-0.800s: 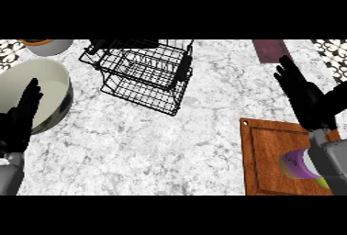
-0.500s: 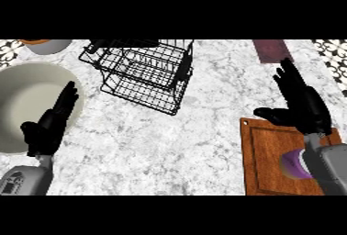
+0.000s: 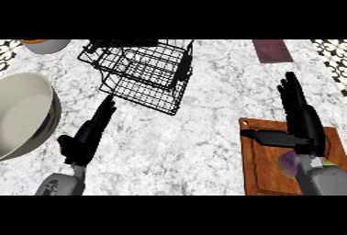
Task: Pick the can from the cutting board and place it in the tiered basket
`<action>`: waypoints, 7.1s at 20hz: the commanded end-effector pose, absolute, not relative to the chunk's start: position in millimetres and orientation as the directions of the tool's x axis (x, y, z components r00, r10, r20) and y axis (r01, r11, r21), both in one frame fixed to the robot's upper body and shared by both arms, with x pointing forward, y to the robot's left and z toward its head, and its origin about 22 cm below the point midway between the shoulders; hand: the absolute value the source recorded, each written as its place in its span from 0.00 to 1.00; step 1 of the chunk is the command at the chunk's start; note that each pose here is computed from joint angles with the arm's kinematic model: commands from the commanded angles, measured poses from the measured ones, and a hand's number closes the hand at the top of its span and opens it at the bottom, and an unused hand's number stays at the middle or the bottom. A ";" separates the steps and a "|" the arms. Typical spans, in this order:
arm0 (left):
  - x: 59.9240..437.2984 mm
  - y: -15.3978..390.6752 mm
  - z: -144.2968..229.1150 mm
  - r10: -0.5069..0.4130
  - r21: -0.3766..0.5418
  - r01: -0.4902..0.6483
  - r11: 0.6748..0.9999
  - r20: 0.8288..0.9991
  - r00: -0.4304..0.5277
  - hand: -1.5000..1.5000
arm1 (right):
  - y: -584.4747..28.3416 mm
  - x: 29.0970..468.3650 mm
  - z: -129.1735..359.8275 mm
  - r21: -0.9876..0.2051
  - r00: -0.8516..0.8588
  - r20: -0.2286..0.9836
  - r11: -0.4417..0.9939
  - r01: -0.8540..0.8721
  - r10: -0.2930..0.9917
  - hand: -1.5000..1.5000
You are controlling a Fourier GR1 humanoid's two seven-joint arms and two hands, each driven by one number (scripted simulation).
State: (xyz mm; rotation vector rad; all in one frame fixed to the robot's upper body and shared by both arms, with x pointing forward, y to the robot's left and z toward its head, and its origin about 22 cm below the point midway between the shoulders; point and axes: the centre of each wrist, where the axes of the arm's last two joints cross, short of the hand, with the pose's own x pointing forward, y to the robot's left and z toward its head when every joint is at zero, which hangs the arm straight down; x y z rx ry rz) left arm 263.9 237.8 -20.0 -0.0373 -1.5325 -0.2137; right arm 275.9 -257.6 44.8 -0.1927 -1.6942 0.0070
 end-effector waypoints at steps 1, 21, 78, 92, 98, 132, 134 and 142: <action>259.1 234.1 -22.5 -0.101 0.095 0.177 0.980 0.995 0.025 0.50 | -271.0 256.3 88.6 -0.280 -0.164 0.940 0.952 0.126 0.298 0.00; 271.5 236.7 -15.9 -0.104 0.099 0.202 0.974 0.994 0.017 0.50 | -262.0 199.1 230.0 -0.862 0.227 0.177 0.262 -0.434 0.958 0.00; 264.9 239.9 -19.2 -0.108 0.102 0.203 0.974 0.994 0.022 0.50 | -271.1 221.5 38.9 -0.896 0.304 0.255 0.343 -0.284 0.918 1.00; 270.1 234.4 -33.5 -0.079 0.072 0.188 0.980 0.997 0.027 0.50 | -206.7 219.1 69.5 -0.970 0.449 0.174 0.231 -0.075 0.877 1.00; 271.7 243.0 -16.0 -0.102 0.097 0.189 0.977 0.995 0.019 0.50 | -178.2 225.1 130.7 -0.784 0.240 0.621 0.587 0.204 0.746 1.00; 294.7 216.7 4.4 -0.113 0.113 0.261 0.959 0.993 -0.013 0.50 | -13.9 421.8 264.3 -0.742 0.153 0.670 0.652 0.156 0.726 1.00; 282.1 211.6 -19.2 -0.097 0.093 0.253 0.963 0.995 0.003 0.50 | -4.7 425.3 279.7 -0.735 0.149 0.678 0.662 0.147 0.720 1.00; 285.7 196.0 -5.2 -0.116 0.115 0.270 0.956 0.993 -0.012 0.50 | -2.2 439.0 260.9 -0.671 0.139 0.741 0.734 0.109 0.657 1.00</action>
